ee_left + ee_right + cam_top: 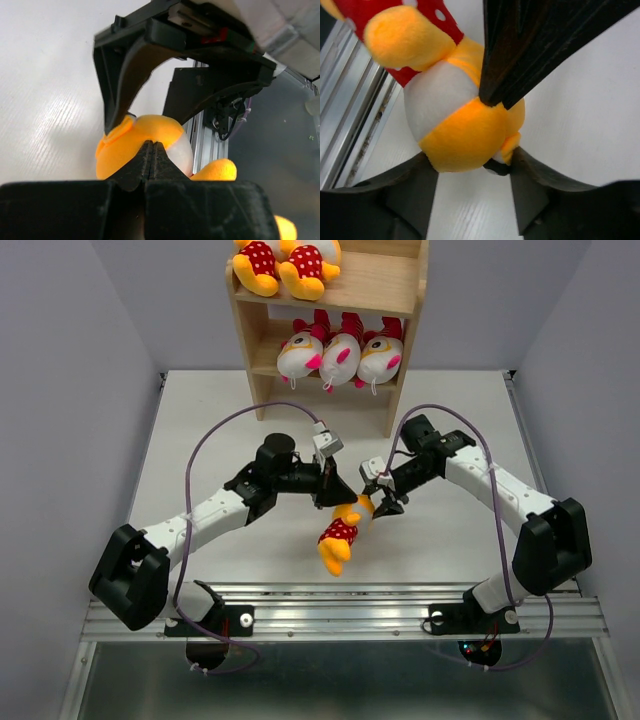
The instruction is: Place and organize the stuffed toys onto the shelf
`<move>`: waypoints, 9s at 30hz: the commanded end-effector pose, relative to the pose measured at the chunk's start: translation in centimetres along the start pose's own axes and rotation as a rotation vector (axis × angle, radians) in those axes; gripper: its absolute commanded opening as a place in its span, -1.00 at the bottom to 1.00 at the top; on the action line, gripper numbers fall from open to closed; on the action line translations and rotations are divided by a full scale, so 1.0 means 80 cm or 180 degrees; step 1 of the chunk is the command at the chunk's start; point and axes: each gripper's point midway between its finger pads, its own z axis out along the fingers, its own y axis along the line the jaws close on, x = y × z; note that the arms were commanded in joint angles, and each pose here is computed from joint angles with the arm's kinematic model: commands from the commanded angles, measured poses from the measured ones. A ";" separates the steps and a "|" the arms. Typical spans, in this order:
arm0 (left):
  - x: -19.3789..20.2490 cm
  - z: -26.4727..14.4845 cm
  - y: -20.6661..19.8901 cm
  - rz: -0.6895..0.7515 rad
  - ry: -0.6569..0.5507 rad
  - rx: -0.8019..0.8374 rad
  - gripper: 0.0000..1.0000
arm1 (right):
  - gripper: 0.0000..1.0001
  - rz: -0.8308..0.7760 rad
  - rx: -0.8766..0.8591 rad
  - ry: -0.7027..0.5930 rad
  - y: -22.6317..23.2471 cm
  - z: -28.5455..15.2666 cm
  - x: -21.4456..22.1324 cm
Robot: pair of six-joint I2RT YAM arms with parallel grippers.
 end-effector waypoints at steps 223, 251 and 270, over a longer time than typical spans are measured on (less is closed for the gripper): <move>-0.096 -0.300 0.080 -0.0708 -0.2597 -0.3372 0.45 | -0.39 -0.0420 0.3771 -0.1474 -0.430 -0.260 -0.304; -0.090 -0.301 0.074 -0.0736 -0.2647 -0.3308 0.48 | -0.50 -0.0599 0.4692 -0.1211 -0.312 -0.369 -0.333; -0.085 -0.302 0.072 -0.0772 -0.2646 -0.3299 0.47 | 0.04 -0.0383 0.4694 -0.0744 -0.354 -0.363 -0.251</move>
